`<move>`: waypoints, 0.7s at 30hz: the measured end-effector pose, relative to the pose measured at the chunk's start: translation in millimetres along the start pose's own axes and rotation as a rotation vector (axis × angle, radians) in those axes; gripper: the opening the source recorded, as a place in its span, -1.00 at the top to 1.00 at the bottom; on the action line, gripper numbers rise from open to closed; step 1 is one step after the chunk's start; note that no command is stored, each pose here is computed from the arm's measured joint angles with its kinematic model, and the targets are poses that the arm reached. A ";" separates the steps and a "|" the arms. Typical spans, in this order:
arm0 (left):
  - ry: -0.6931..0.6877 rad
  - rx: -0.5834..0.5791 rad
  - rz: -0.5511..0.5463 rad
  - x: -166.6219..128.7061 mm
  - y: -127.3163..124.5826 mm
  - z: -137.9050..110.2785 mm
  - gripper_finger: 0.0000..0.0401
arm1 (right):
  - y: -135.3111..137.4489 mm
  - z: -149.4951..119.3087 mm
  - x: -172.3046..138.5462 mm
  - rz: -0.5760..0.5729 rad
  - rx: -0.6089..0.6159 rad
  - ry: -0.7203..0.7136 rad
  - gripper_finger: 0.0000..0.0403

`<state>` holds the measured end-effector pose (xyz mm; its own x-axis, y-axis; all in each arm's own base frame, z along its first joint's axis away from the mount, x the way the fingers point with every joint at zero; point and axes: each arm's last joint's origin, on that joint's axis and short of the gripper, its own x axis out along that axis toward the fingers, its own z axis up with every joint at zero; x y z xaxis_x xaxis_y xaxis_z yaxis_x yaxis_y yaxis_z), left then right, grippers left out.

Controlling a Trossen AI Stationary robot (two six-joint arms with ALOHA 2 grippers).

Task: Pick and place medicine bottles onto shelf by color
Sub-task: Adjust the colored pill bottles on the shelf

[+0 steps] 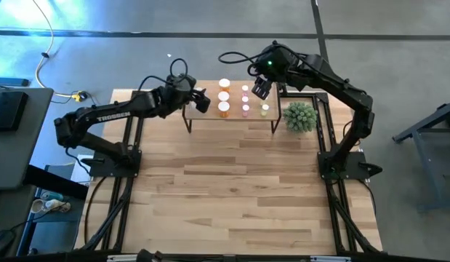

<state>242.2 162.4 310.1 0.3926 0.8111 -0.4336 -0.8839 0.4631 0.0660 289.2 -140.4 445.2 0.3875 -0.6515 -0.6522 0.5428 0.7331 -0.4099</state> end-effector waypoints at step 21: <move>0.044 0.074 0.023 8.3 -26.8 -16.9 -0.25 | 0.2 0.1 0.2 0.004 0.025 -0.001 -0.31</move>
<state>264.8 150.6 289.6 0.3592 0.8062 -0.4702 -0.8707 0.4708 0.1421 289.5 -140.4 445.1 0.3901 -0.6486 -0.6535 0.5593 0.7308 -0.3914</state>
